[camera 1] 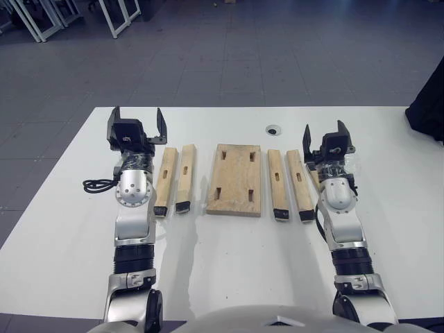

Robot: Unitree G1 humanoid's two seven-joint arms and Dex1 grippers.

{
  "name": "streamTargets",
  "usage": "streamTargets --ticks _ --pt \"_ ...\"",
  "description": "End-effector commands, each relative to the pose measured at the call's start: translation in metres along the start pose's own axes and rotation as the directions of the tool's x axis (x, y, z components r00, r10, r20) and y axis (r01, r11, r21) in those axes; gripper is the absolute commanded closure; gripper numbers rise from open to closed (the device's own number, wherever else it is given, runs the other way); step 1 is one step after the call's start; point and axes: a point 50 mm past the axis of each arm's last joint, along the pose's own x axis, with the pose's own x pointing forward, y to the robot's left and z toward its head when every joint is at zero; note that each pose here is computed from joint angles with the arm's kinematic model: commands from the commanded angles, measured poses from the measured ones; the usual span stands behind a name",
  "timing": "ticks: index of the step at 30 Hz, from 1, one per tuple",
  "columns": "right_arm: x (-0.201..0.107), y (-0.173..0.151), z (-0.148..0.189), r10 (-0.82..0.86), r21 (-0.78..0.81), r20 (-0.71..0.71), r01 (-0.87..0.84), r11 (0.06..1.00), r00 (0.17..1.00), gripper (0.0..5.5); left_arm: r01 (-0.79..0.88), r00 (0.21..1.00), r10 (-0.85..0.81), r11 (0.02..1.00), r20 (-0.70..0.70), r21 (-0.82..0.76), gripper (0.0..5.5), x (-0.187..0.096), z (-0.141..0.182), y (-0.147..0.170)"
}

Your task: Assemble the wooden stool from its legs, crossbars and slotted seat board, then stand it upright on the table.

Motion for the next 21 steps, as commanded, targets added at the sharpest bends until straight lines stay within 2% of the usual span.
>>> streamTargets --ticks 1,5,10,16,19,21 --pt "0.009 -0.001 0.005 0.019 -0.056 0.028 -0.018 0.998 0.999 1.68 -0.033 0.999 0.033 0.999 0.009 -0.019 1.02 -0.001 0.001 -0.003" --pt "0.009 0.005 0.011 0.042 -0.081 0.079 -0.036 0.996 0.996 1.68 0.034 0.999 -0.032 0.996 0.024 -0.086 1.02 0.0 -0.001 -0.013" --pt "0.005 0.009 0.016 0.043 0.003 0.108 -0.043 0.999 0.993 1.68 0.092 0.994 -0.086 0.99 0.06 -0.105 1.02 0.002 0.002 -0.014" --pt "0.004 0.001 0.007 0.031 0.048 0.015 -0.032 0.998 0.999 1.68 0.037 0.999 -0.037 0.999 0.004 -0.035 1.02 0.0 -0.002 -0.011" --pt "0.008 0.001 0.006 0.036 0.02 -0.024 -0.036 0.999 0.999 1.68 0.072 0.997 -0.072 0.997 -0.001 -0.02 1.02 0.002 0.001 -0.017" --pt "0.008 0.005 0.009 0.091 0.059 -0.055 -0.087 0.994 0.994 1.68 0.07 0.997 -0.072 0.996 -0.027 -0.06 1.02 0.003 -0.002 -0.018"
